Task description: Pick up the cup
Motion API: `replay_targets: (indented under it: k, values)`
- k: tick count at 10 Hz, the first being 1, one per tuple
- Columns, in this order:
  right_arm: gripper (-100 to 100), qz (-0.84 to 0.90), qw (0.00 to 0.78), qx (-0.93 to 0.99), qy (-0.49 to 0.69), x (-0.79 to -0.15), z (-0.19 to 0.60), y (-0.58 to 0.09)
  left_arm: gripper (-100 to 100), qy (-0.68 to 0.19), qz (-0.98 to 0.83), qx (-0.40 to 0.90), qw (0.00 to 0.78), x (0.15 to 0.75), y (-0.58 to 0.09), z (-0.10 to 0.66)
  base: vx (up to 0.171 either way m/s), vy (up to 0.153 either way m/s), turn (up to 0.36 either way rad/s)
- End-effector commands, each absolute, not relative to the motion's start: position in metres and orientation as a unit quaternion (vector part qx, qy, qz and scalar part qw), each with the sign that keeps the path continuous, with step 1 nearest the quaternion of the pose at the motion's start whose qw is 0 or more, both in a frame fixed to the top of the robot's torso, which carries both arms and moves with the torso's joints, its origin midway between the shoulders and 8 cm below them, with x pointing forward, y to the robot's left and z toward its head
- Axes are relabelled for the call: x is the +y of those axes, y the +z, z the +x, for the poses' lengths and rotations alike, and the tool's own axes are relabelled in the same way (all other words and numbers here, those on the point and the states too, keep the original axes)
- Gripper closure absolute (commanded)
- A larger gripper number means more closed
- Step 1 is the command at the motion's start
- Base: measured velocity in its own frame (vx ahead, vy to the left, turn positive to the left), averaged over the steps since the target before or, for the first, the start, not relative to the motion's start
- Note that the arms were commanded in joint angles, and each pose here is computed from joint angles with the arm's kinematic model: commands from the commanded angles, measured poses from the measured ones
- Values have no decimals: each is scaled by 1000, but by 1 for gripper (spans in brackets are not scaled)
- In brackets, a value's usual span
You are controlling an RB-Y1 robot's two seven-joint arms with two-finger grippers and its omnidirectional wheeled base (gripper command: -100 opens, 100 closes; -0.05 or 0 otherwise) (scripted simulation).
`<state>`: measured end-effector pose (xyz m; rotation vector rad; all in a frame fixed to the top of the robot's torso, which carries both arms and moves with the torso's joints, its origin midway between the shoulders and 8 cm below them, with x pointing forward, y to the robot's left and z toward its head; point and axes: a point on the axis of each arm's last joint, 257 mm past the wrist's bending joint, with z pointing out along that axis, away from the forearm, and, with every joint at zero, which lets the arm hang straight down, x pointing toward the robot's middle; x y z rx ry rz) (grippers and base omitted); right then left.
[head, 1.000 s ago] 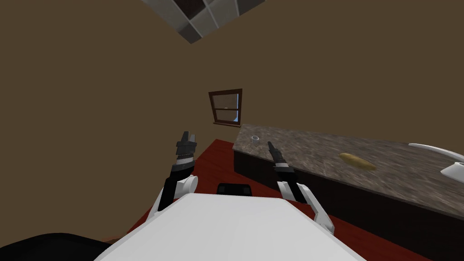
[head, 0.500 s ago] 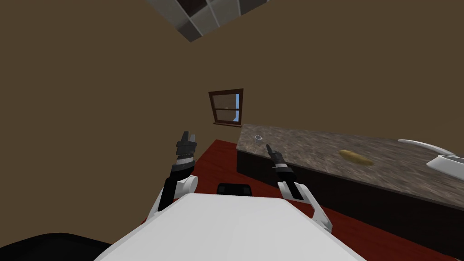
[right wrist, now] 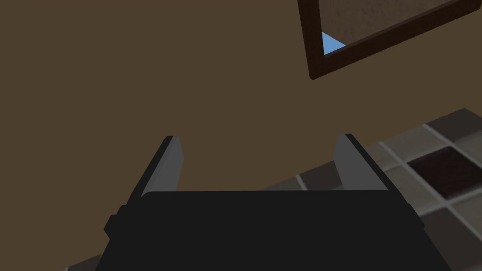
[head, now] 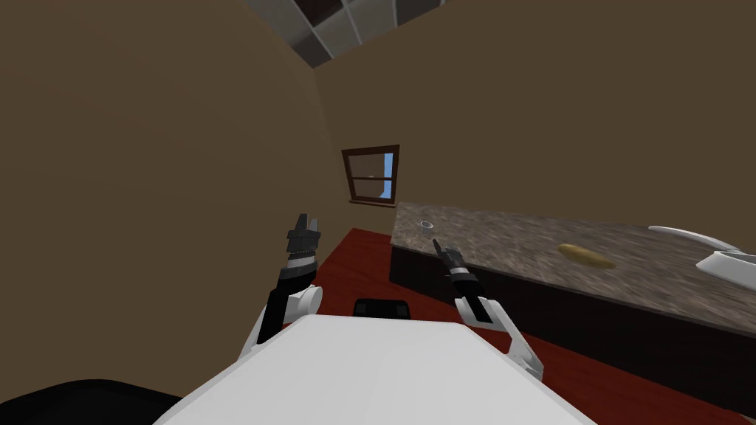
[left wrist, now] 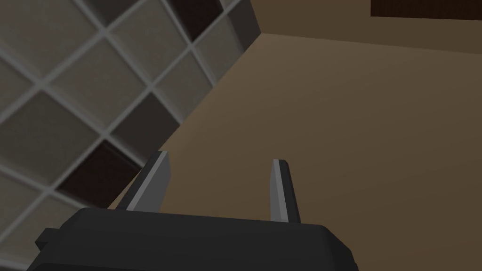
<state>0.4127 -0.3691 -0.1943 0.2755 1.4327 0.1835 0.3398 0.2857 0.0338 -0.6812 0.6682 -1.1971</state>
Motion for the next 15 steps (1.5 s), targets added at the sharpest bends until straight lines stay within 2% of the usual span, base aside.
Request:
replay_targets:
  k: [1,7,15]
  values:
    - [-100,96,732,673,40,-380,416,-209,0,-542,-308,302,721,286,34,340,69,126,-4]
    - [-100,-29,685,722,-98,-420,424,-249,0,-542,-308,302,721,286,34,340,84,80,50]
    - [-100,-178,612,733,-238,-482,433,-266,0,-542,-308,302,721,286,34,340,99,16,65]
